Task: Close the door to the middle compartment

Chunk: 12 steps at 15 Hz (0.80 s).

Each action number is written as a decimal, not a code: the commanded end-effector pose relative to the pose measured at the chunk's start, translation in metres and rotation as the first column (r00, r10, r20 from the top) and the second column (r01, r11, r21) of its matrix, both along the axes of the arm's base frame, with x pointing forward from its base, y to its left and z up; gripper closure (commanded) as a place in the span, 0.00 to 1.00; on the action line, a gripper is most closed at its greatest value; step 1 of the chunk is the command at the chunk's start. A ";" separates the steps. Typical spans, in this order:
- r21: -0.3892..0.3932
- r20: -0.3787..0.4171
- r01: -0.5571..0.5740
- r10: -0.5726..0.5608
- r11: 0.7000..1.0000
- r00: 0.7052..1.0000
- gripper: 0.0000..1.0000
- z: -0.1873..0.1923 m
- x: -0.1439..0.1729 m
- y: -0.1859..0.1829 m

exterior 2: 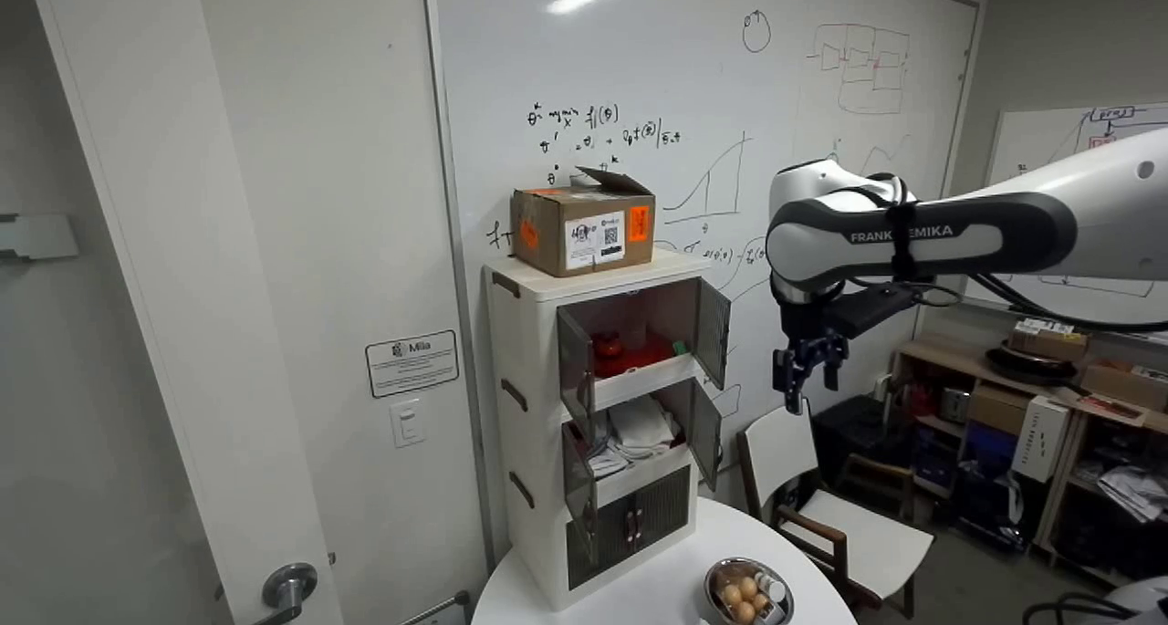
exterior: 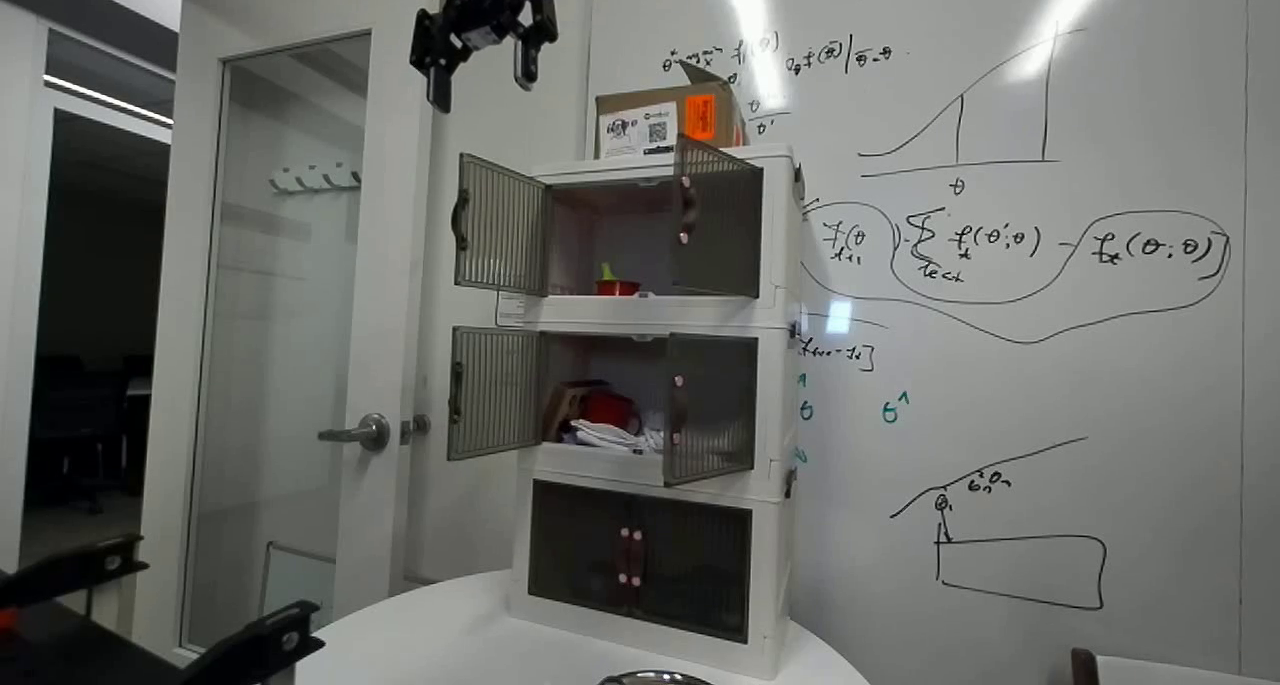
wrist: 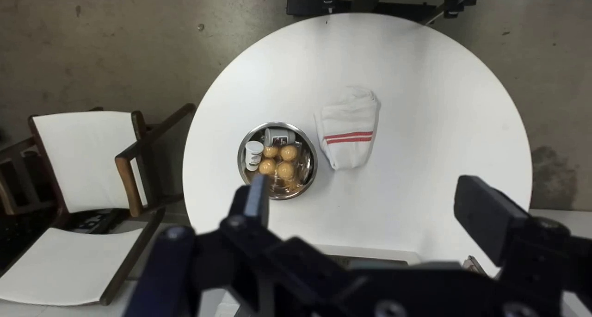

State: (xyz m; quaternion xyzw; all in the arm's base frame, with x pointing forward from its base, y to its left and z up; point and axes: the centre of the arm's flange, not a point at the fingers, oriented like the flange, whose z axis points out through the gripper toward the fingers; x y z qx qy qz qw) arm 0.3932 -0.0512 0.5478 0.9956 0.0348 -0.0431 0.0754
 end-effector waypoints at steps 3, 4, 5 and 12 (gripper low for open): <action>-0.004 0.019 -0.046 0.046 0.999 0.999 0.00 -0.015 0.037 0.038; -0.006 0.021 -0.052 0.052 0.999 0.998 0.00 -0.019 0.041 0.044; -0.012 0.017 -0.054 0.054 0.998 0.998 0.00 -0.024 0.045 0.049; -0.073 0.037 0.091 -0.088 0.993 0.995 0.00 -0.092 0.058 0.097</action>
